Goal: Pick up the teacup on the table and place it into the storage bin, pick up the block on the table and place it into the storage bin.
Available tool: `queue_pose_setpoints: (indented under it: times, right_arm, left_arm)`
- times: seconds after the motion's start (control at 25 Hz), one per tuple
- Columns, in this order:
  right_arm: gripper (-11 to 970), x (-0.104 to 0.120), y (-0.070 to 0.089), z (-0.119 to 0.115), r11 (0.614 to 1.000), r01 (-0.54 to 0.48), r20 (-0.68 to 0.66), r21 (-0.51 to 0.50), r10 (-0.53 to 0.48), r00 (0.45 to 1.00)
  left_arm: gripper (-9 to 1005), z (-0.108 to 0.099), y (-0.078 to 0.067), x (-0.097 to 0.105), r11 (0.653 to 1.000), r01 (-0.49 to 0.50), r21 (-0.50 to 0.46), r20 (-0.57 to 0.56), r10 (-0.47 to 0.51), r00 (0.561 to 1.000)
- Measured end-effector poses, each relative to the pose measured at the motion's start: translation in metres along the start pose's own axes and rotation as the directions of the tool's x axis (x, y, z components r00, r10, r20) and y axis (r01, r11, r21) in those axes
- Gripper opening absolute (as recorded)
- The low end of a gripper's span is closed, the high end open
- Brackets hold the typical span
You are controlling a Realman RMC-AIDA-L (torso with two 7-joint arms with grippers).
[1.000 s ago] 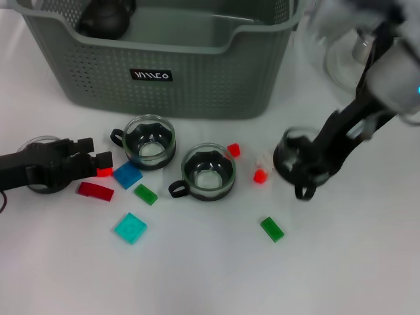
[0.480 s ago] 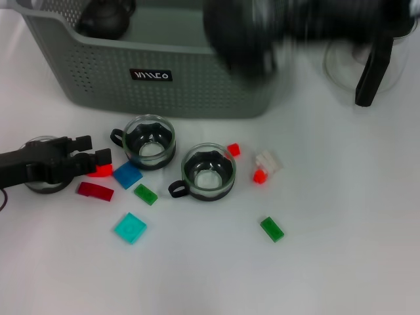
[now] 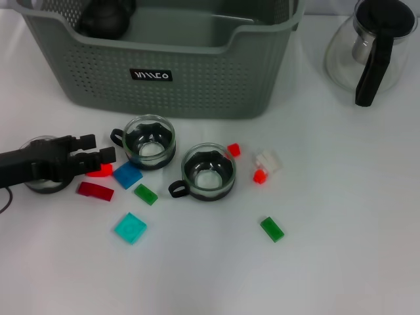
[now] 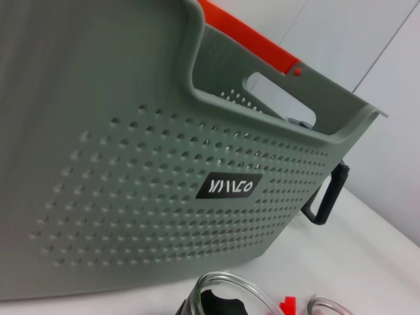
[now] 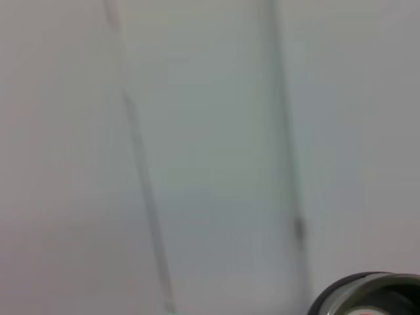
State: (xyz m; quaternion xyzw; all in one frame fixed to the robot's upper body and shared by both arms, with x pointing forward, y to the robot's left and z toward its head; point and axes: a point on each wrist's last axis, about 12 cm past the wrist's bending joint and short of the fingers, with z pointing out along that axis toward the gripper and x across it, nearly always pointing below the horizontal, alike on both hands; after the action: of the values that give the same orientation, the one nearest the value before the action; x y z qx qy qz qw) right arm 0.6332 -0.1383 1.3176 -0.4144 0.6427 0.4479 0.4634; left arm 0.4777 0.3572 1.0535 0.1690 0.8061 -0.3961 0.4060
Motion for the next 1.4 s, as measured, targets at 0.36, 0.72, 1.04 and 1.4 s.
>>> queue_pose_setpoints:
  times: [0.36, 0.72, 1.04, 1.4]
  right_arm:
    - [59, 0.017, -0.028, 0.109, 0.961, 0.122, -0.305, 0.248, -0.042, 0.951]
    - [58, 0.063, -0.046, 0.148, 0.887, 0.212, -0.439, 0.409, -0.012, 0.898]
    - [57, 0.092, -0.056, 0.134, 0.87, 0.181, -0.463, 0.458, 0.06, 0.884]
    - [85, 0.104, -0.056, 0.131, 0.875, 0.188, -0.502, 0.447, 0.072, 0.862]
  left_arm:
    - [777, 0.003, 0.0, 0.003, 1.0, 0.021, -0.006, 0.001, -0.021, 1.0]
    - [777, 0.008, 0.0, 0.005, 0.999, 0.036, -0.006, 0.0, -0.036, 0.999]
    - [777, 0.013, 0.001, 0.007, 0.999, 0.038, -0.018, -0.008, -0.038, 0.999]
    - [777, 0.016, 0.001, 0.006, 0.999, 0.038, -0.01, -0.008, -0.038, 0.999]
